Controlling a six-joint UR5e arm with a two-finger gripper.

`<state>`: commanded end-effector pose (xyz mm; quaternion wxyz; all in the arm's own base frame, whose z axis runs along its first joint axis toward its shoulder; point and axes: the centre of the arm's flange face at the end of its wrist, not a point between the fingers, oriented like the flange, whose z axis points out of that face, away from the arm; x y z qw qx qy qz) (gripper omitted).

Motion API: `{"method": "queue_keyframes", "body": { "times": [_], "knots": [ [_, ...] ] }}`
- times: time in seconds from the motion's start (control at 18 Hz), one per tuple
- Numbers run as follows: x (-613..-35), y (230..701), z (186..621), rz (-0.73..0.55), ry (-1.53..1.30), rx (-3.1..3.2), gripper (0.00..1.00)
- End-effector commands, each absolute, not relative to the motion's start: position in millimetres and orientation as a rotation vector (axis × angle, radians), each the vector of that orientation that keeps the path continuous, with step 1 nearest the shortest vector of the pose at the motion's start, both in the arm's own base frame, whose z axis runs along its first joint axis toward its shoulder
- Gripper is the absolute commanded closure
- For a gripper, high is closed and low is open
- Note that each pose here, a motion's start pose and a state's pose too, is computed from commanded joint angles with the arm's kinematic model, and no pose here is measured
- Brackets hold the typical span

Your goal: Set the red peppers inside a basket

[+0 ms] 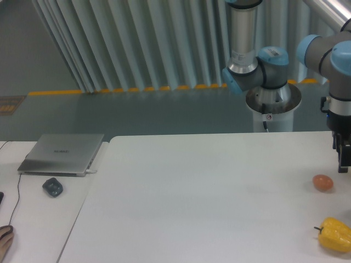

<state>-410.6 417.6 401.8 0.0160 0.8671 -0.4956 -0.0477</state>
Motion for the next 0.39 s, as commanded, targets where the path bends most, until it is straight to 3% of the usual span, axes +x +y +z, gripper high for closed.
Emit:
{"method": "queue_keyframes", "body": {
  "times": [0.39],
  "knots": [
    [-405.5,422.7,399.4,-0.134,-1.552,2.692,0.00]
  ]
}}
